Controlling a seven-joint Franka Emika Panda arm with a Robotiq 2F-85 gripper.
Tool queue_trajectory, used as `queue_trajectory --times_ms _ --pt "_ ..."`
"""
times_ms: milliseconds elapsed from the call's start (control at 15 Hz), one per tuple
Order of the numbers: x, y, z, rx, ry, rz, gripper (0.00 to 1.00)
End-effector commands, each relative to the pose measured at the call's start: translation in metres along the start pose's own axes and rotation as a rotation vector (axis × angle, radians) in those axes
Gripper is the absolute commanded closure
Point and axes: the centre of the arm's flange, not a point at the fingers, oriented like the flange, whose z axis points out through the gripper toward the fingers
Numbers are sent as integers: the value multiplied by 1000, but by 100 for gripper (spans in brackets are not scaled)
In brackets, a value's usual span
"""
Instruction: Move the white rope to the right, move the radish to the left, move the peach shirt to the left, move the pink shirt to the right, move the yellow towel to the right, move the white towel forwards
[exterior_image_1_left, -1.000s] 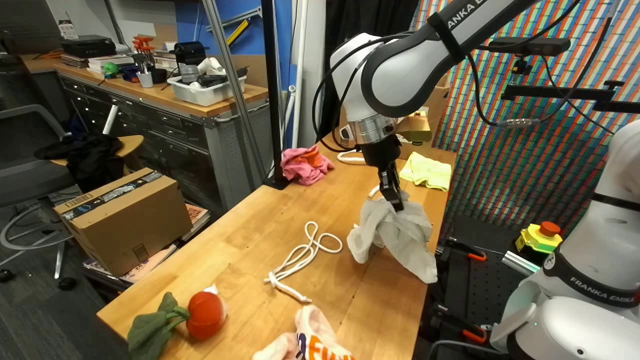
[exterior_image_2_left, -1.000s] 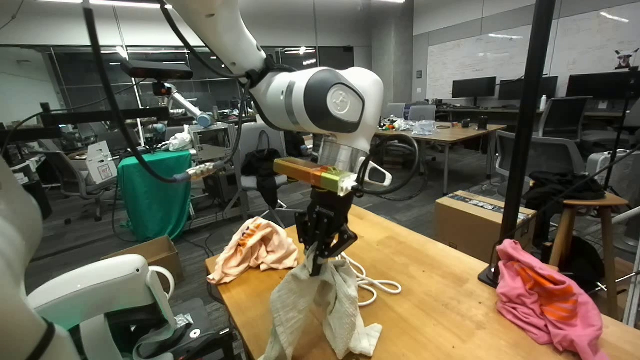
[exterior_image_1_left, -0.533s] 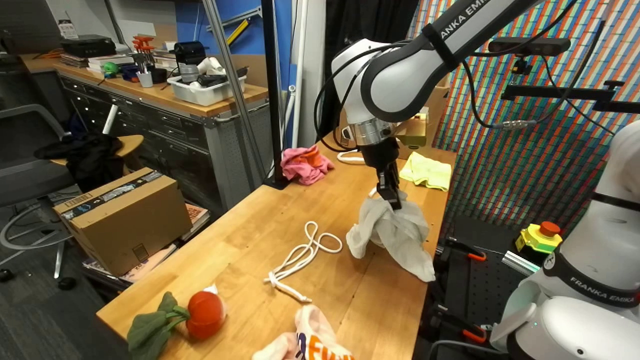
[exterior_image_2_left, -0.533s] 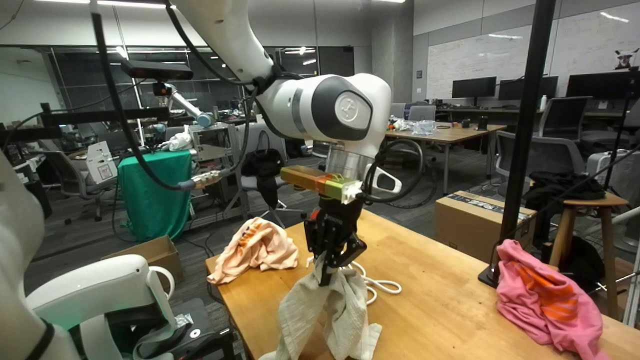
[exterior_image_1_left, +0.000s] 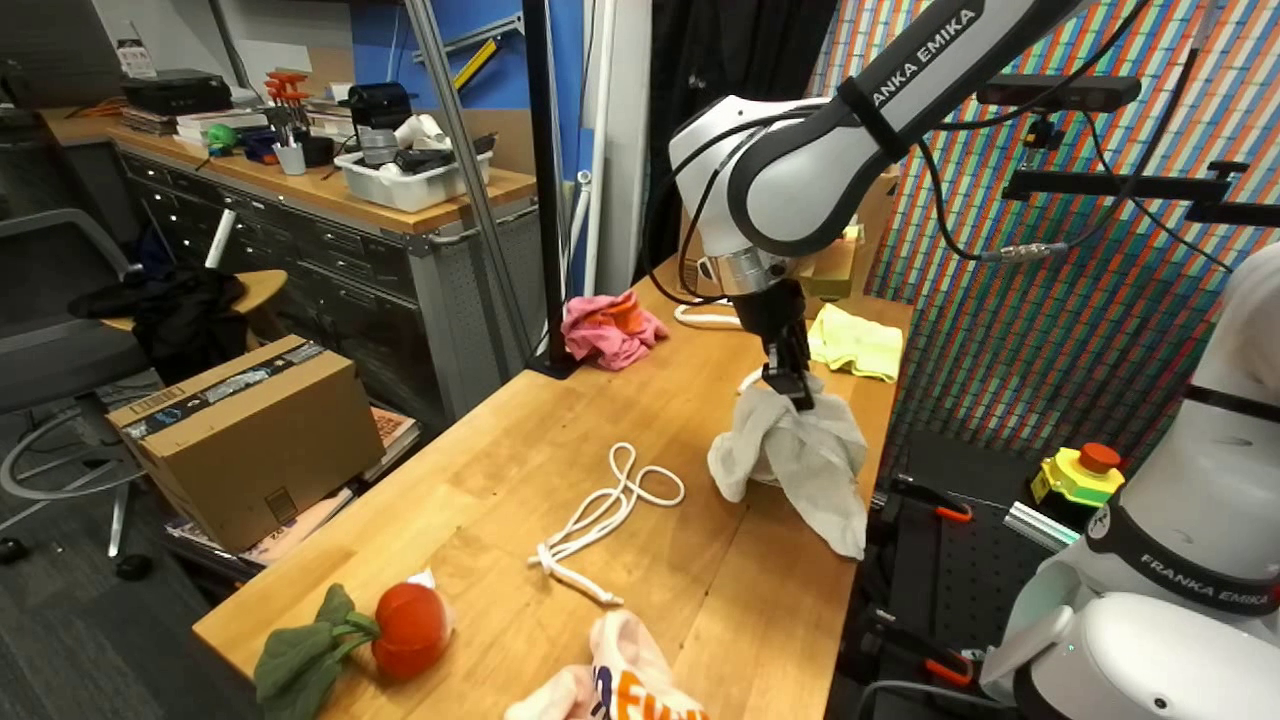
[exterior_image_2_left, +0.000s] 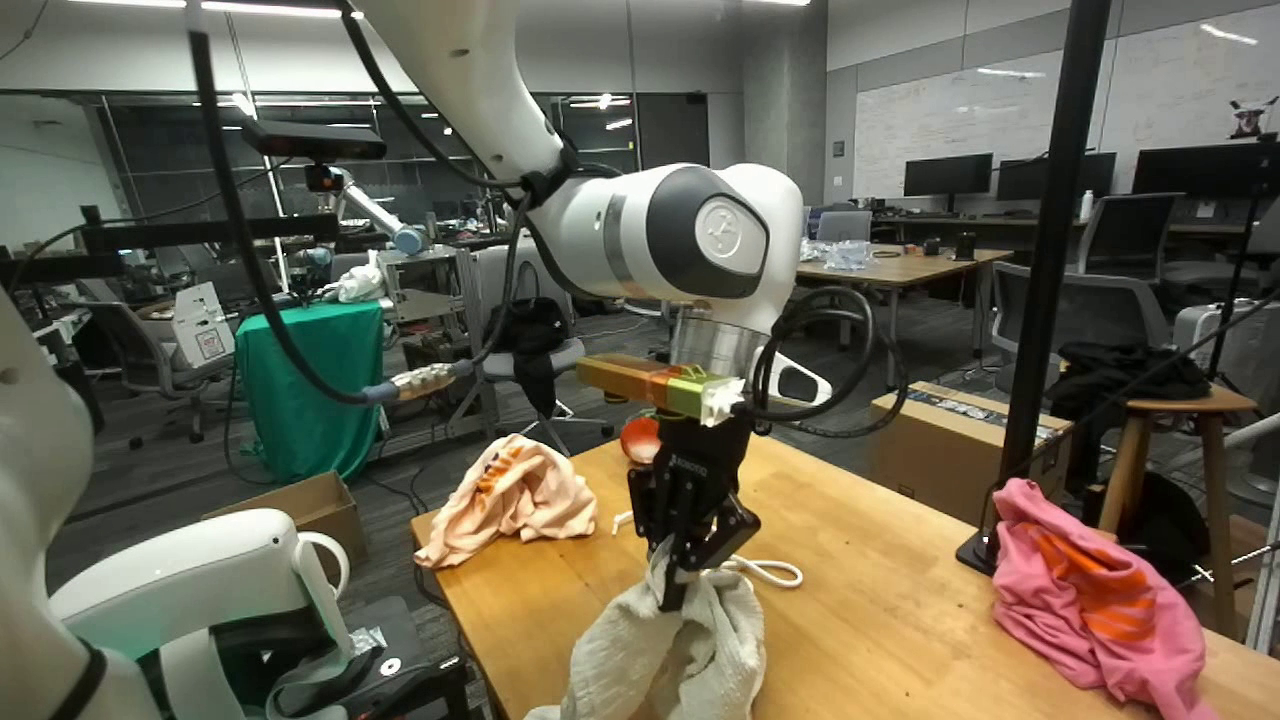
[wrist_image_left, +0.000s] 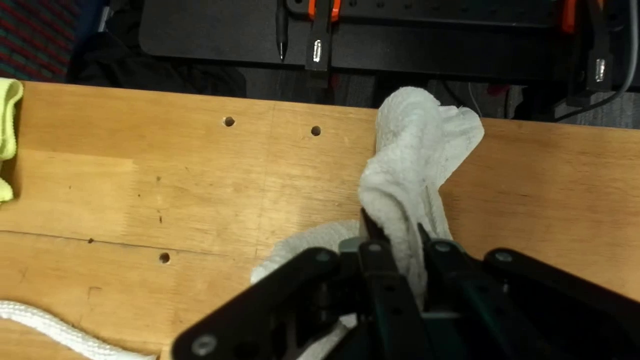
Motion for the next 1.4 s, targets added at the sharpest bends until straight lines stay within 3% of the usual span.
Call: queue_trajectory --times_ms 0,467,667,1000,1333 --pt "4 1 0 -28 -15 16 56" --pt "5 2 -5 -28 -19 31 2" --pt "-1 2 -26 -49 4 48 0" --pt "-32 0 -94 -57 110 56 0" --pt "-98 15 -169 22 271 25 0"
